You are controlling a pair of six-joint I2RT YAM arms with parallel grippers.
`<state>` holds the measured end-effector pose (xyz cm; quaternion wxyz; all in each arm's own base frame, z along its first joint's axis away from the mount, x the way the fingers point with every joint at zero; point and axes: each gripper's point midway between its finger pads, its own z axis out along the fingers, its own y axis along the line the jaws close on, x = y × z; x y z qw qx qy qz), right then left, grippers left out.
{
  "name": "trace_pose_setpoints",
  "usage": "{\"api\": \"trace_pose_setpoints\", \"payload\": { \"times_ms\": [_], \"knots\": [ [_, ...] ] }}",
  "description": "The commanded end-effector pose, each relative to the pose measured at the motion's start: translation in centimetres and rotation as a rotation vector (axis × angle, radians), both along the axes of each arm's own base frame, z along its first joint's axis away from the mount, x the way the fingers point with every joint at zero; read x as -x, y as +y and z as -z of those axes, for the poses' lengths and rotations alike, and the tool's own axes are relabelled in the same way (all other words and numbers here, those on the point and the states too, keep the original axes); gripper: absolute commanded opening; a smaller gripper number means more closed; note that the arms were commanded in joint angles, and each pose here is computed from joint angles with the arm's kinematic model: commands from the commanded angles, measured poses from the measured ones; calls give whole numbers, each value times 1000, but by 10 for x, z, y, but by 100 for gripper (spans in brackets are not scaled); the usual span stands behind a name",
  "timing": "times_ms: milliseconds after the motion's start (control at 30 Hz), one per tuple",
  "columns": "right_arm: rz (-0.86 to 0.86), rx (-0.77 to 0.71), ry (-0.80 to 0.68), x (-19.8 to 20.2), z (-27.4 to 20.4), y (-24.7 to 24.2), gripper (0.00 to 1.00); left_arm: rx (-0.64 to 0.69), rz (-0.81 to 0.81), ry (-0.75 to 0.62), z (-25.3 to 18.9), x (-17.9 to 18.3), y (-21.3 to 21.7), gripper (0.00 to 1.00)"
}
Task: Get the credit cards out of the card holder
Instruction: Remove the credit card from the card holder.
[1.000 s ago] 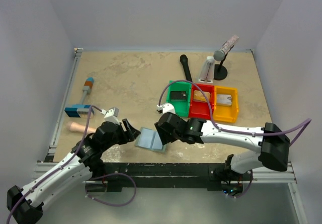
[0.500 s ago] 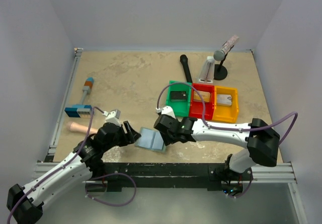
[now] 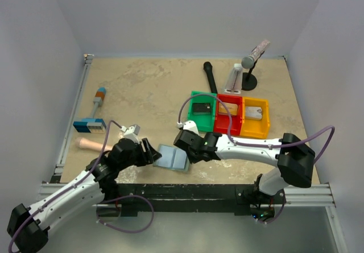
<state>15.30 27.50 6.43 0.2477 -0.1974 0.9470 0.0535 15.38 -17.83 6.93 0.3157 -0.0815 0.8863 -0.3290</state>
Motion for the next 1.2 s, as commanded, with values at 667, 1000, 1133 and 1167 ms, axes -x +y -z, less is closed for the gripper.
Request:
{"api": "trace_pose_setpoints", "payload": {
  "times_ms": [667,1000,1133,1167],
  "knots": [
    [61,-73,21,1,0,-5,0,32,146,10,12,-1,-32,58],
    [60,-76,22,0,0,-4,0,27,180,19,18,1,-42,57],
    [62,-75,21,1,1,-5,0,14,168,10,18,-1,-39,57],
    [62,-76,21,0,1,-5,0,13,167,8,18,-2,-39,57]
  ]
}}
